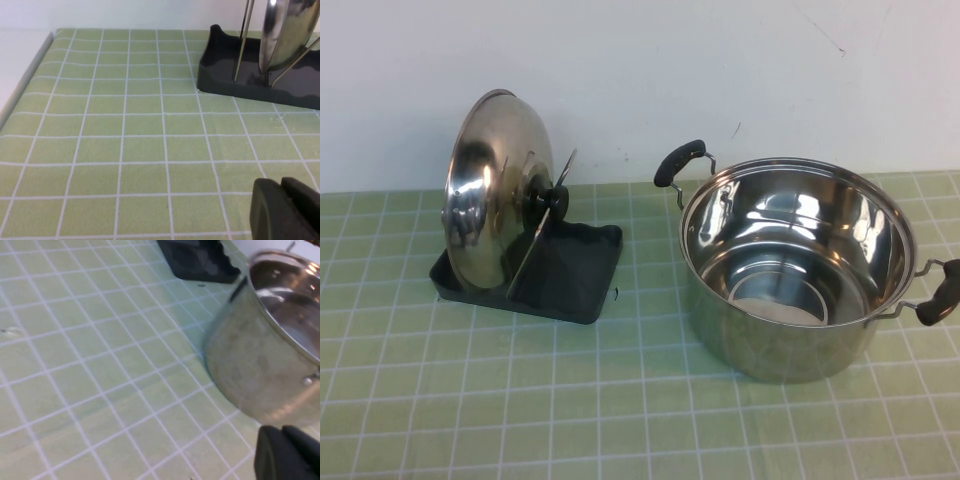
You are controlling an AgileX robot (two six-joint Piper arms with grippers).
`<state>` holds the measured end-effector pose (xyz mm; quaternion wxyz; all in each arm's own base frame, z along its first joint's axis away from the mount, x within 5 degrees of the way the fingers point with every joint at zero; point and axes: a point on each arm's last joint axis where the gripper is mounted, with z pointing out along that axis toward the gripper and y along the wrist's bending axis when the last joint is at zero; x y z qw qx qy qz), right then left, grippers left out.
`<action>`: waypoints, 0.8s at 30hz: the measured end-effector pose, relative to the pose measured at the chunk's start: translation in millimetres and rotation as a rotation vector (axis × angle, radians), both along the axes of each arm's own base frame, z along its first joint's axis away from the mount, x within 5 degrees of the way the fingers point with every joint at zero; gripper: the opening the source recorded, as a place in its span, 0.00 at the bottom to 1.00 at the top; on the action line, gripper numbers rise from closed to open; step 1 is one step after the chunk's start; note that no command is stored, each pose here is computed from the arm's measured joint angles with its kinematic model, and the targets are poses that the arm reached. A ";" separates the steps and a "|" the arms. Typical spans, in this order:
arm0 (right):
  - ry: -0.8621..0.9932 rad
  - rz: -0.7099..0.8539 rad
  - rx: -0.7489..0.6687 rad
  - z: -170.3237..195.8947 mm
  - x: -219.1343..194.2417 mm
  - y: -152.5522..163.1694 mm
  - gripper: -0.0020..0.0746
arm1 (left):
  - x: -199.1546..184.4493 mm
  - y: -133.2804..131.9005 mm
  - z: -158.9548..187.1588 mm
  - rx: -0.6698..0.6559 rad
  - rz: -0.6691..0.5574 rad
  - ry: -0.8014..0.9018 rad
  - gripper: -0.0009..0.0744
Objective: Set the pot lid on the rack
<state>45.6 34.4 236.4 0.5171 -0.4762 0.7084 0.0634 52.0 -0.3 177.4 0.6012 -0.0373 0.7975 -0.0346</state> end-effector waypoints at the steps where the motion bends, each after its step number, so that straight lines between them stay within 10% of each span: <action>1: -0.006 -0.021 0.007 -2.2 1.2 -0.3 0.02 | 0.0 0.0 0.0 0.000 0.000 0.000 0.01; 24: -0.064 -0.851 0.258 -66.7 5.7 -37.3 0.02 | 0.0 0.0 0.0 0.000 0.000 0.000 0.01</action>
